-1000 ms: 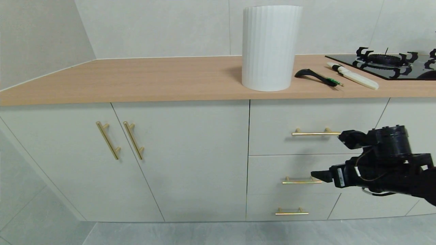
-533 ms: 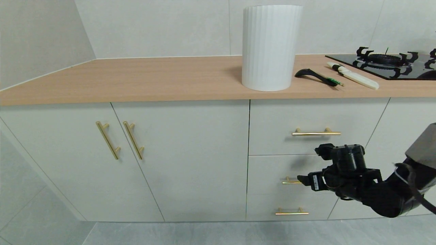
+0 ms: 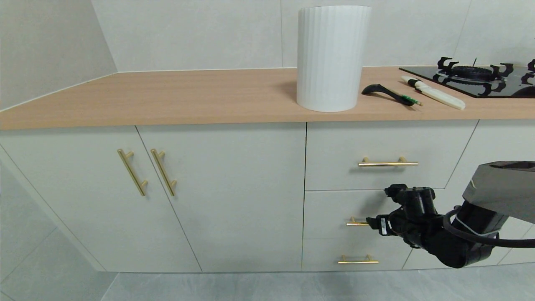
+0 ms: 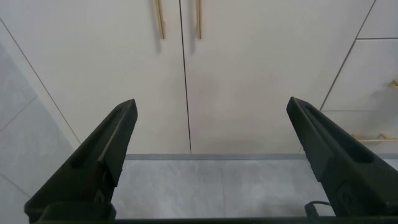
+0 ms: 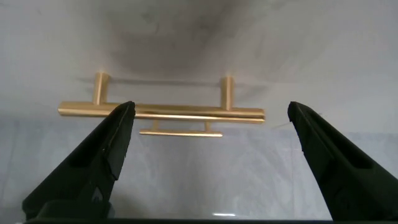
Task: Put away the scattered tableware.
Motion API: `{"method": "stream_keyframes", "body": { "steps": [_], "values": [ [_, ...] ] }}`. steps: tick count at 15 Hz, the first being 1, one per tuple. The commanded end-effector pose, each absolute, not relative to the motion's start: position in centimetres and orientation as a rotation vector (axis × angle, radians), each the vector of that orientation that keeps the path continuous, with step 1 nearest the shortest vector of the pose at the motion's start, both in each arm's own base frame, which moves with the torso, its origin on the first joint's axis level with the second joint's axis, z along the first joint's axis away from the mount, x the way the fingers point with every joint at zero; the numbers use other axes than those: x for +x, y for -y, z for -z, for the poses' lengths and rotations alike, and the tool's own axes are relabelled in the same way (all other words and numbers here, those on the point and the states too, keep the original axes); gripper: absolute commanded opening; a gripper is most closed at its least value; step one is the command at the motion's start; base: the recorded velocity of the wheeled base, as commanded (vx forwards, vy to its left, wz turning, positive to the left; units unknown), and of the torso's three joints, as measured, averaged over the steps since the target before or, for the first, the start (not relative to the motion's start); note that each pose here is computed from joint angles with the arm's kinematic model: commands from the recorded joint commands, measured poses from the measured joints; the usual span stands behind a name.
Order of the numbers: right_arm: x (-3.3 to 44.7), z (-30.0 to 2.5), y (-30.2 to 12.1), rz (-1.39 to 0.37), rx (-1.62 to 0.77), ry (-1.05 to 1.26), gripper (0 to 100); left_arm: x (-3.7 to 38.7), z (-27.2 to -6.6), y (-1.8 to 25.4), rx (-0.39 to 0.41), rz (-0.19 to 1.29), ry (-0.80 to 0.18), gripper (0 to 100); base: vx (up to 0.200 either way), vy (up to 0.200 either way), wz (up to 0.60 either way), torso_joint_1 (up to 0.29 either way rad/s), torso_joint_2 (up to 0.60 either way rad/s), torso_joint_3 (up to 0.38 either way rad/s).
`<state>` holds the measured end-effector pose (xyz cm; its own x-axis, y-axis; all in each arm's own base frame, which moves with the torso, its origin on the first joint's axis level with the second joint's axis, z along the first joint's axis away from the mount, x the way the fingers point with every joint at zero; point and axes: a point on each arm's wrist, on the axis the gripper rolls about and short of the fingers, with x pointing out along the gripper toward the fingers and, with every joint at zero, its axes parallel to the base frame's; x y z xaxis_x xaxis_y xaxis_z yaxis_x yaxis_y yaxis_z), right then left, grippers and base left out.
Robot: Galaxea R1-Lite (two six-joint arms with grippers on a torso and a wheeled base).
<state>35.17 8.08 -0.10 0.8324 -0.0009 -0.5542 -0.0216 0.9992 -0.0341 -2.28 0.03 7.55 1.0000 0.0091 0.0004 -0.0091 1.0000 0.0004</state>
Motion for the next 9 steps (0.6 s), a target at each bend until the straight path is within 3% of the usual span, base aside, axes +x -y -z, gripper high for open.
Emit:
{"method": "stream_keyframes", "body": {
  "steps": [1, 9],
  "values": [
    [35.5, 0.8, -8.0, -0.004, -0.037, -0.597, 100, -2.3, -7.5, 0.0, 0.000, -0.009, 0.000, 100, 0.000, 0.000, 0.00, 0.000, 0.00, 0.000],
    [37.4, 3.0, -7.4, 0.047, -0.025, -0.525, 100, -2.3, -7.5, 0.0, 0.000, -0.009, 0.000, 100, 0.000, 0.000, 0.00, 0.000, 0.00, 0.000]
  ]
}}
